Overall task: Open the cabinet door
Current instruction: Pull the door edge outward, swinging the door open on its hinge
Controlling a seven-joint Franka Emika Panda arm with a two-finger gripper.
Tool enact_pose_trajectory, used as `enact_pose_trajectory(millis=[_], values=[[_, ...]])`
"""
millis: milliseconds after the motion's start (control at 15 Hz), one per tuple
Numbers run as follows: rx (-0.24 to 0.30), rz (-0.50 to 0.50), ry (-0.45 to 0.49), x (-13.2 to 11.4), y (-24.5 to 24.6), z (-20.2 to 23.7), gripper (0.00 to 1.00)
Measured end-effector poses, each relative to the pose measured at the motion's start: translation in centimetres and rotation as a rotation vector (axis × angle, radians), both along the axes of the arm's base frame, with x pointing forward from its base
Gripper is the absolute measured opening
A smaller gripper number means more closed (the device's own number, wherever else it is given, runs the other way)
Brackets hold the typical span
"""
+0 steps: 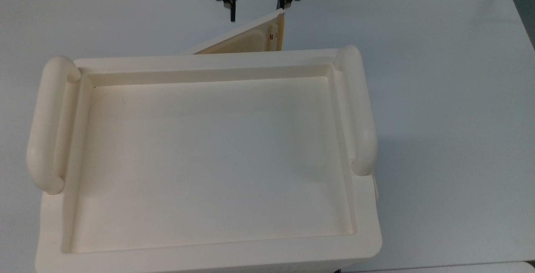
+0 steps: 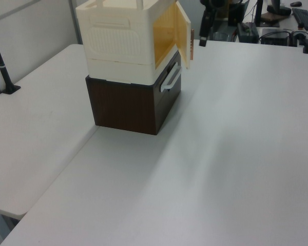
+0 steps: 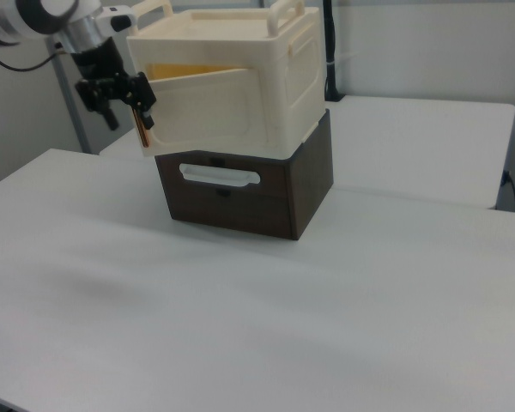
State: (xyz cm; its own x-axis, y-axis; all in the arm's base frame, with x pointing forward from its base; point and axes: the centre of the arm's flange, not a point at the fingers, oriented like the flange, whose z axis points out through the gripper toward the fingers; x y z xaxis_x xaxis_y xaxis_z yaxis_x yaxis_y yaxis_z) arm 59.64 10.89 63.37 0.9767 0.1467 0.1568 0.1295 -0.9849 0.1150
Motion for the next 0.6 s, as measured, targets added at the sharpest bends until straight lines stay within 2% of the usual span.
enact_pose_trajectory(millis=[66, 266, 465, 598], values=[[-0.006, -0.005, 0.027, -0.8, -0.2, 0.5, 0.91], [-0.016, -0.016, 0.063, -3.1, -0.7, 2.6, 0.91], [0.001, -0.016, -0.018, -4.1, -0.9, 6.6, 0.91], [0.023, -0.006, -0.117, -3.7, -0.7, 8.7, 0.91]])
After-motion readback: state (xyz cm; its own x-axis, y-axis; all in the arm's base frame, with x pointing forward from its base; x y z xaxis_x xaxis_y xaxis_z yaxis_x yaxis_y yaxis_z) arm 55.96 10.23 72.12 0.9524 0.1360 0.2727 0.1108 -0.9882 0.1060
